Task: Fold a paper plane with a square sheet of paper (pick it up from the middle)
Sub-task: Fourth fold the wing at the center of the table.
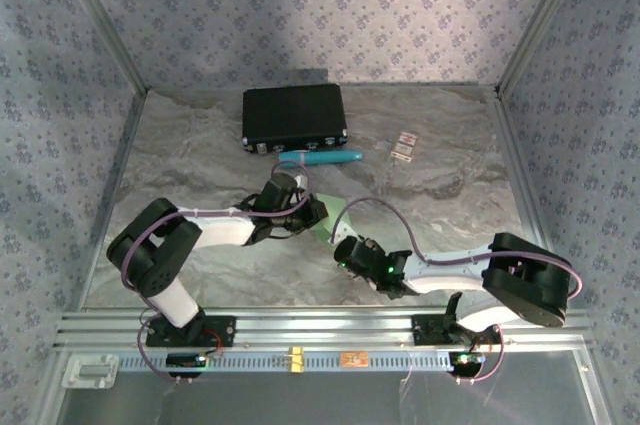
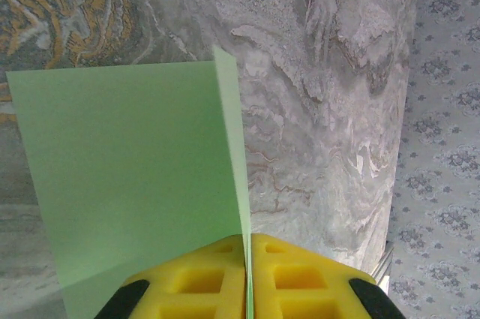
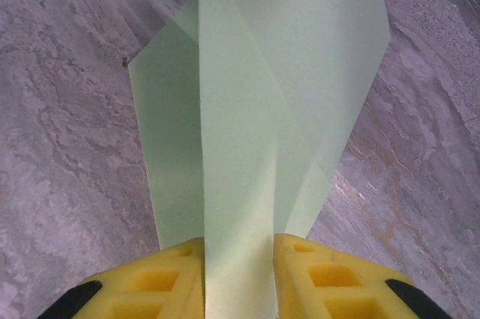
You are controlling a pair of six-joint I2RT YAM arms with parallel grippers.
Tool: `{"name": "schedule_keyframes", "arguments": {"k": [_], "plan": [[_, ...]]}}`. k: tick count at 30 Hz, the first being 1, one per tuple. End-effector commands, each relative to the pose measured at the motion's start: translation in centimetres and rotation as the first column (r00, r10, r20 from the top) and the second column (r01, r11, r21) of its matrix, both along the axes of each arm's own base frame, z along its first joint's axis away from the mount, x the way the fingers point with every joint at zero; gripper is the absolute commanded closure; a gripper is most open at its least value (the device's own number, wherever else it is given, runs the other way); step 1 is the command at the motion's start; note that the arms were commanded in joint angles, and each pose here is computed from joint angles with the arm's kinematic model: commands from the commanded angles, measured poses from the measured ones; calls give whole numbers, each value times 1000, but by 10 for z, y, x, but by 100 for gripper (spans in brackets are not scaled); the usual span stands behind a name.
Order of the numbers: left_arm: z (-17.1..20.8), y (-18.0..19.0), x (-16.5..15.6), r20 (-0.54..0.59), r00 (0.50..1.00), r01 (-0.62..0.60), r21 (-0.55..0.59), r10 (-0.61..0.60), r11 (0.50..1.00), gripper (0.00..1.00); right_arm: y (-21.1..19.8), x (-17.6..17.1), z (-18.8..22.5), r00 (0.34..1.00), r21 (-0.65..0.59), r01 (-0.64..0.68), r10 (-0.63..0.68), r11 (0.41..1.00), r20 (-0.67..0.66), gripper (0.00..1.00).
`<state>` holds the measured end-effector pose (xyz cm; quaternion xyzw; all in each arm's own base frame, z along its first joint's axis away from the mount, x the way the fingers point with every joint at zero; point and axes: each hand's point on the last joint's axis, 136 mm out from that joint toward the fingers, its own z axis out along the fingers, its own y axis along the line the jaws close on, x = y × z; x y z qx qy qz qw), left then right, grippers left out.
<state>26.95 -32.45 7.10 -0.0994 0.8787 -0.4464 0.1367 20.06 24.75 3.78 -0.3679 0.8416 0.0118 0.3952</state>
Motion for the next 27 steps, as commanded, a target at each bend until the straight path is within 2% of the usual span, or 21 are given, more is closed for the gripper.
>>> {"name": "schedule_keyframes", "arguments": {"k": [1,19,20,23,27], "plan": [[12,-6,8,21,1000,0,-31,1,1000,90,2,-2,2,1000,35,12,-12,999,-4,75],[14,-3,8,26,1000,-2,-24,3,1000,89,-1,-5,-5,999,50,28,-27,998,-25,86],[14,-2,9,27,1000,-5,-23,5,1000,87,-1,-5,-6,999,51,29,-27,998,-26,87],[18,-1,9,36,999,-9,-27,10,1000,72,1,-4,-6,999,76,36,-34,996,-32,89],[21,13,10,56,997,-52,21,51,998,47,8,2,-6,998,131,48,-42,990,-51,89]]}}
